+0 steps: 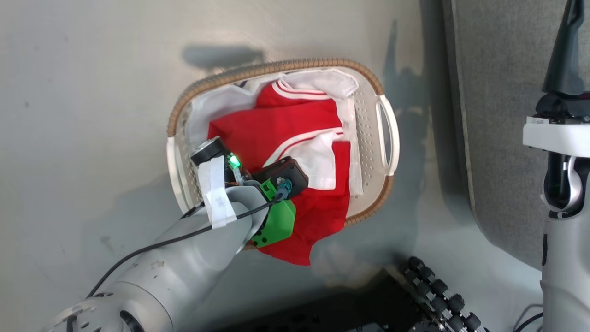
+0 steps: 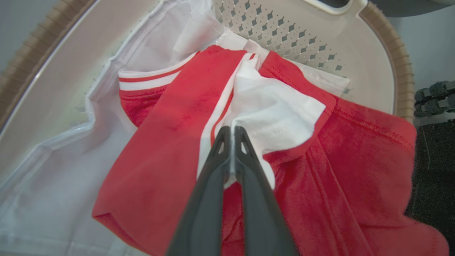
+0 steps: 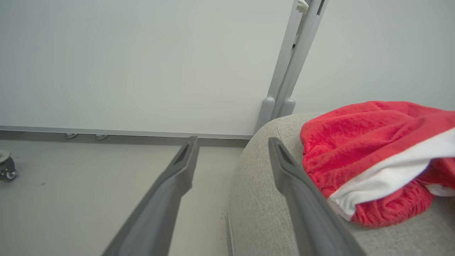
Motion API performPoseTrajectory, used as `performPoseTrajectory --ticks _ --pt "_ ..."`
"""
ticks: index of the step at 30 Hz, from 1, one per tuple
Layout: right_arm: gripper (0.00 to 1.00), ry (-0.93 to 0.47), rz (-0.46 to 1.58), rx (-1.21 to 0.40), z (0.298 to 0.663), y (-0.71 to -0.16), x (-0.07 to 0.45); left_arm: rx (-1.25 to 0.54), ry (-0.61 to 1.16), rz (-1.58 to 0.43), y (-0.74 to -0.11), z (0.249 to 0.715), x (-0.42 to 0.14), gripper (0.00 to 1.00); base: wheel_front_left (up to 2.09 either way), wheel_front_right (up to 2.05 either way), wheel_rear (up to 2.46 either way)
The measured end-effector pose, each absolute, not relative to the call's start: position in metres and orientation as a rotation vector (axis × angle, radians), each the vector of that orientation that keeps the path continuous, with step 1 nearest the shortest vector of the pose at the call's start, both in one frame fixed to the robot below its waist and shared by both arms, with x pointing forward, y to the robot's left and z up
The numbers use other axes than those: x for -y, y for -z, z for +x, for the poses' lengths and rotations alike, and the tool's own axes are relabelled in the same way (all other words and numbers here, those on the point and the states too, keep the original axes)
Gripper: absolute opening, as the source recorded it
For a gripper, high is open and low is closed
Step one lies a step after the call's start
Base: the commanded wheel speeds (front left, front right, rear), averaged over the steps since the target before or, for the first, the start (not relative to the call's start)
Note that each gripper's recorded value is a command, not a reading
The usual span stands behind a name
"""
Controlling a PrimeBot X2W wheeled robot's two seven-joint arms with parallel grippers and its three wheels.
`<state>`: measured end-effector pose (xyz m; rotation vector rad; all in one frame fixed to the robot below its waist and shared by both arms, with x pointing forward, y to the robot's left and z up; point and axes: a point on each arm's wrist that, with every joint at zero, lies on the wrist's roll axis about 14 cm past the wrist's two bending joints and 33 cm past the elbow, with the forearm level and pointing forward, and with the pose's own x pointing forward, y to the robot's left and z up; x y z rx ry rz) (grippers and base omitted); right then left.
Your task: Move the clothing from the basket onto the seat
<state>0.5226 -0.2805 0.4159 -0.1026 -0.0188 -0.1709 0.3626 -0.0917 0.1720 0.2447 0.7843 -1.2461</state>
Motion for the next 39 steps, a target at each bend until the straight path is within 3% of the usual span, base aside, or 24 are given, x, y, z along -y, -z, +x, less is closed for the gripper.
performPoseTrajectory --ticks 15,23,39 --pt "1.00 0.134 -0.124 0.047 0.495 -0.461 0.262 -0.399 1.108 0.181 -0.303 0.423 0.096 0.00 0.00 0.00 0.00" --pt "1.00 0.095 -0.104 0.063 0.469 -0.486 0.245 -0.153 1.034 0.287 -0.395 0.451 0.069 0.00 0.00 0.00 0.00" --pt "1.00 0.002 -0.053 0.200 0.429 -0.553 0.209 0.333 0.909 0.542 -0.624 0.454 0.030 0.00 0.00 0.00 0.00"
